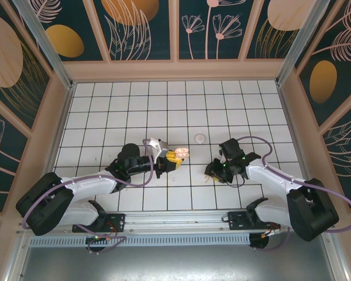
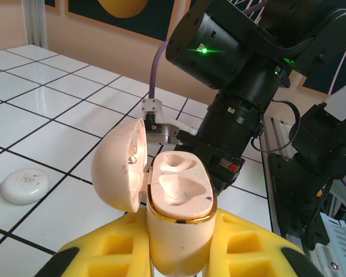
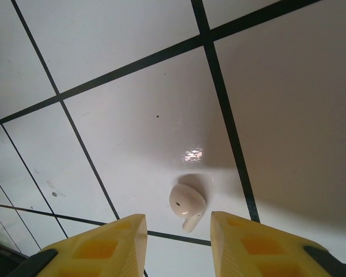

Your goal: Insert the wireless bluetooth earbuds into the charging case

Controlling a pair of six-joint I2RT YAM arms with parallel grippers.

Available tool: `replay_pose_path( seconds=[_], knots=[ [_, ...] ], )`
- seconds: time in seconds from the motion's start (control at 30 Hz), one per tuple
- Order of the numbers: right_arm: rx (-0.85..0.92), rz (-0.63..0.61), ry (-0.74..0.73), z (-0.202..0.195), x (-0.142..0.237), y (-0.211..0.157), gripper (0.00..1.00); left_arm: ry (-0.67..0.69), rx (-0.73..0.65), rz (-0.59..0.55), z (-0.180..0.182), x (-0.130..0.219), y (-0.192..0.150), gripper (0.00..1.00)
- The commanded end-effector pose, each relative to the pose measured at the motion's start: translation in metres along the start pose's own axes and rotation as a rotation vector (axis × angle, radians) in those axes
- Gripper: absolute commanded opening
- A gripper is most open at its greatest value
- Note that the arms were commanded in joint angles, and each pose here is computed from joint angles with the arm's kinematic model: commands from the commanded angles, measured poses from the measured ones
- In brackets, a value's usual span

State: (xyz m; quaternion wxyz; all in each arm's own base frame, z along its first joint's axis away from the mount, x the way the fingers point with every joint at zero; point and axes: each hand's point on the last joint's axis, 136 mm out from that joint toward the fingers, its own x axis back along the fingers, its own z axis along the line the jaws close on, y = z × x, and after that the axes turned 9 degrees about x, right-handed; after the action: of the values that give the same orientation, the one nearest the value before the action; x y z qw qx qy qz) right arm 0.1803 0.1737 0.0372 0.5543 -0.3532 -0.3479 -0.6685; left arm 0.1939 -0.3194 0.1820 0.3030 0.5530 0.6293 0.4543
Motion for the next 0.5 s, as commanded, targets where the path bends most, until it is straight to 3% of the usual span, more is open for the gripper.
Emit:
replay_pose_path(
  seconds=[0.0,0.47],
  knots=[
    [-0.009,0.024,0.004,0.0,-0.007,-0.004,0.35,-0.016,-0.045,-0.037,-0.006,0.0,0.017,0.1],
    [0.027,0.043,0.017,0.008,-0.017,0.004,0.34,-0.007,-0.047,-0.034,-0.005,0.002,0.016,0.09]
  ],
)
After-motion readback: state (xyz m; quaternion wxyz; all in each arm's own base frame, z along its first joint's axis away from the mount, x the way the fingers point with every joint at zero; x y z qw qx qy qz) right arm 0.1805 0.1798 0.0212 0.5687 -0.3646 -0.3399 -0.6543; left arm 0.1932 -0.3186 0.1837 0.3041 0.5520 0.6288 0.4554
